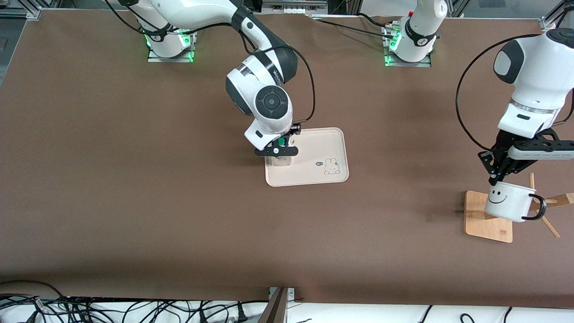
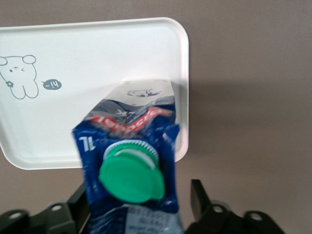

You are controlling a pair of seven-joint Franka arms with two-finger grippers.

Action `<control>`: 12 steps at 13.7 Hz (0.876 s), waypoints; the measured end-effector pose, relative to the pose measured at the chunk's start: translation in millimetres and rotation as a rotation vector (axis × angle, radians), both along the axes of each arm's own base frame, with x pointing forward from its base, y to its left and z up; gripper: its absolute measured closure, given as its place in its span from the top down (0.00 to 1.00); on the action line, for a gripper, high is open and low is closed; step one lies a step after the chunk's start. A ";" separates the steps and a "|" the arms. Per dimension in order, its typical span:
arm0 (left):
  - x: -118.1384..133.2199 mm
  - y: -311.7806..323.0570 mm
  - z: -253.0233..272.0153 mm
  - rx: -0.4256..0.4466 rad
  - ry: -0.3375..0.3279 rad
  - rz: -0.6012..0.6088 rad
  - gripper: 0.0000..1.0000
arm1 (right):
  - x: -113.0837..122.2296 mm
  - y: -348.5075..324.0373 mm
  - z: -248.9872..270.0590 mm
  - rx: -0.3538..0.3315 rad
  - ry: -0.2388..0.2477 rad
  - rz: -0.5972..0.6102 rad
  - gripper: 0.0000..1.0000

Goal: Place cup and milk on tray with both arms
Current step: 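Release the carton and withdraw the right gripper while the left gripper lifts the mug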

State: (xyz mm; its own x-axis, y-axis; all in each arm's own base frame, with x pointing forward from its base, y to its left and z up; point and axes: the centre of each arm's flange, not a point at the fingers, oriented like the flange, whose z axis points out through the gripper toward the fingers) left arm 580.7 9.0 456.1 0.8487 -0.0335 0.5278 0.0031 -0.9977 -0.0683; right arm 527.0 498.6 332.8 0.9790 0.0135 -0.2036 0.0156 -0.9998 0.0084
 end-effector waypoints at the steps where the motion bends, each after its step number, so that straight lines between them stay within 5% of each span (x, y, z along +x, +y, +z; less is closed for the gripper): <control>1: -1.8 -7.1 -0.4 -0.001 0.022 -0.005 0.07 | 1.4 -1.9 4.5 0.000 -0.002 -0.005 1.00; 12: -37.9 -159.3 -7.9 0.045 0.295 -0.206 0.07 | 36.5 -135.0 206.6 0.026 -0.104 -0.204 1.00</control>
State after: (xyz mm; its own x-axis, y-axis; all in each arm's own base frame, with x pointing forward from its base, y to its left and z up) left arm 542.9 -150.3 448.1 0.9374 -0.2372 0.2551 -0.2239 -0.9713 -0.0806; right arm 563.6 363.6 539.4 0.9776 -0.1832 -0.1041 -0.1868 -0.9820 -0.0264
